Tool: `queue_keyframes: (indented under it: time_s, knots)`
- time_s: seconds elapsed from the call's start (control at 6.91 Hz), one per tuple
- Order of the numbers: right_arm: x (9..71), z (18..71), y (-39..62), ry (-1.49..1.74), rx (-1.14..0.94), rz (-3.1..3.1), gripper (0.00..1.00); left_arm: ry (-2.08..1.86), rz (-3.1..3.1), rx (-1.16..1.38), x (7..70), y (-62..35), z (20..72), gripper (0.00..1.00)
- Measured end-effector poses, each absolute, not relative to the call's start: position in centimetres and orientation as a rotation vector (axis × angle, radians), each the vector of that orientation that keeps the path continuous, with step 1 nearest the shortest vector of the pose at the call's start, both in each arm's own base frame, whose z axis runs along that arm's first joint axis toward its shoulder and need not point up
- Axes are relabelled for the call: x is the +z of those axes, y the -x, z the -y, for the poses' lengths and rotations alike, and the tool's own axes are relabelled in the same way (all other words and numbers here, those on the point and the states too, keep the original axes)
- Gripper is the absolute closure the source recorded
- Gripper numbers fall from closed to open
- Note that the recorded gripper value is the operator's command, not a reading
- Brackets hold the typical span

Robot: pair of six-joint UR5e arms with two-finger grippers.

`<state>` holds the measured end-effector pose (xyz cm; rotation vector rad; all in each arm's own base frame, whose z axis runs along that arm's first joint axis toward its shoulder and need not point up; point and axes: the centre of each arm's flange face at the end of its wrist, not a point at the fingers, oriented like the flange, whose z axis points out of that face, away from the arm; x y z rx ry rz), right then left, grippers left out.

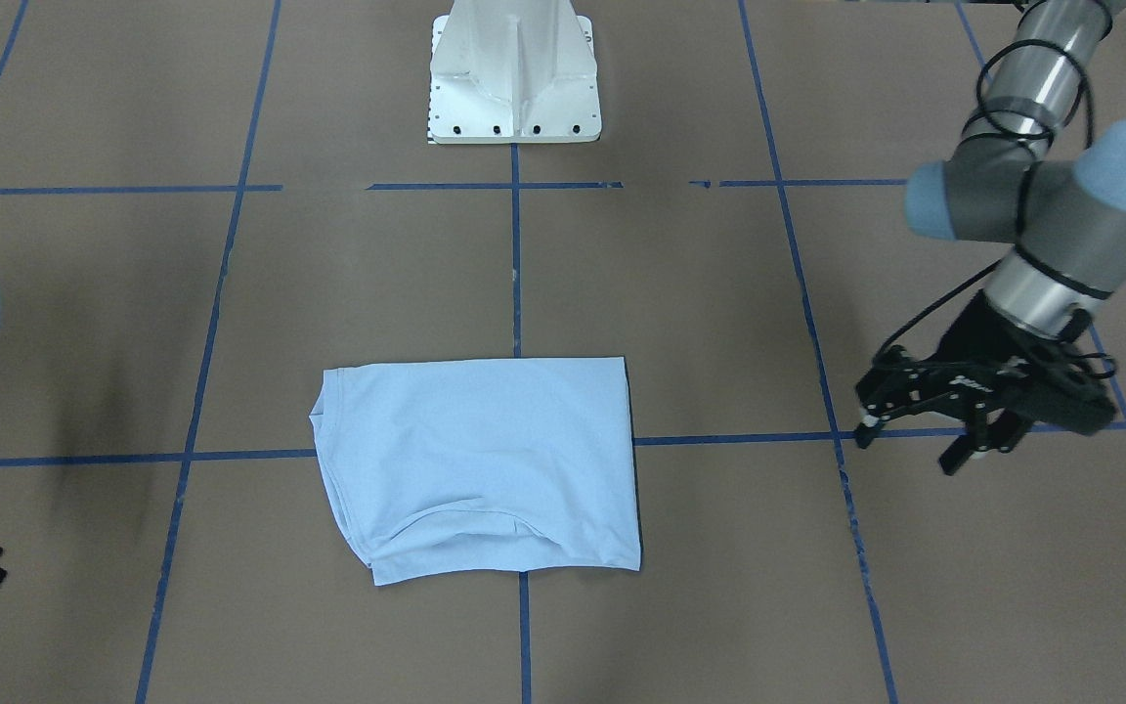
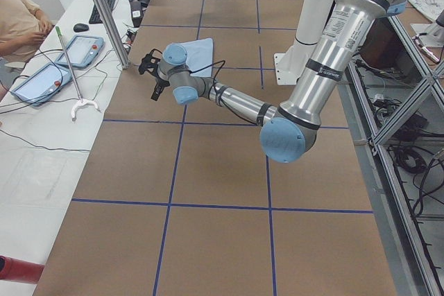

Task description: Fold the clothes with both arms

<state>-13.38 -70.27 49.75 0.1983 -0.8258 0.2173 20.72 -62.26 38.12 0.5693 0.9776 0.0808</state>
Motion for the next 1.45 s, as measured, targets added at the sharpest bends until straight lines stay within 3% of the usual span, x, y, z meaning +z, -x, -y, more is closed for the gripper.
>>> queue_keyframes:
  time_s: [0.43,1.01,1.45]
  knots:
    - [56.3,63.1,0.5,-0.193,0.129,0.855,0.00,-0.529,-0.754,0.236,40.3,-7.1,61.5,0.00]
    - [54.1,58.8,-4.6,-0.129,0.024,0.772,0.00,-0.353,-0.718,0.256,43.2,-1.5,60.3,0.00]
    - [55.9,54.0,-3.7,-0.056,0.016,0.729,0.00,-0.223,-0.808,0.239,49.2,-0.1,50.9,0.00]
